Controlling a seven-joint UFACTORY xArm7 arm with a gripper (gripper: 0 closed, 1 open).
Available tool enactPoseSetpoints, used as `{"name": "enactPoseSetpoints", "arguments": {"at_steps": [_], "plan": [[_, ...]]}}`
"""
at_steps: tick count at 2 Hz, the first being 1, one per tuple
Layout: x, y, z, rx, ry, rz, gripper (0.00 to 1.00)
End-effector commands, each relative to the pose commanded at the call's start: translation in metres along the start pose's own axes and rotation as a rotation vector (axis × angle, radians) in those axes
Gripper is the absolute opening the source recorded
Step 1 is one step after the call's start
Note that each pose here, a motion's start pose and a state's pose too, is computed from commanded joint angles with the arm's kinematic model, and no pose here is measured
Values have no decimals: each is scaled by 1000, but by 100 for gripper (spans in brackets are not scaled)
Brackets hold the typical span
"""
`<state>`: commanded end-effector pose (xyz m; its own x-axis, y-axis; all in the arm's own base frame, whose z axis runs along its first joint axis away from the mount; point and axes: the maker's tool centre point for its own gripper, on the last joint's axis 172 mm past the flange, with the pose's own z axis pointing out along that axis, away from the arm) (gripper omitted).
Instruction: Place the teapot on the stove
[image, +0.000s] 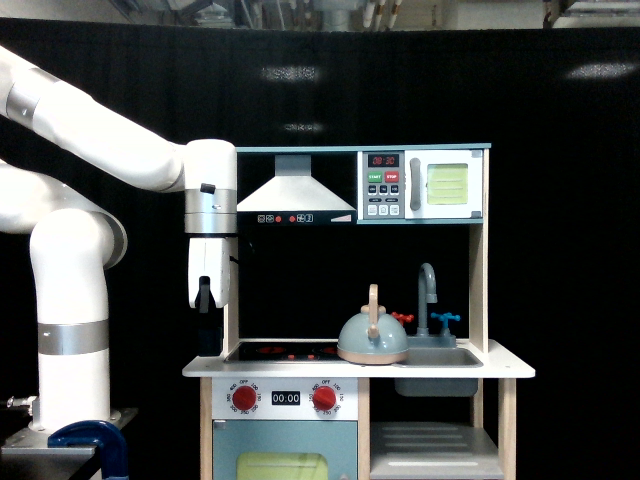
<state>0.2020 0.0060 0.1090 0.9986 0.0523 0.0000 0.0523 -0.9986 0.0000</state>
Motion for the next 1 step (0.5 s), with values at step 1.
{"name": "enactPoseSetpoints", "arguments": {"at_steps": [1], "plan": [[15, 0, -8, -6, 36, -157, 100]]}}
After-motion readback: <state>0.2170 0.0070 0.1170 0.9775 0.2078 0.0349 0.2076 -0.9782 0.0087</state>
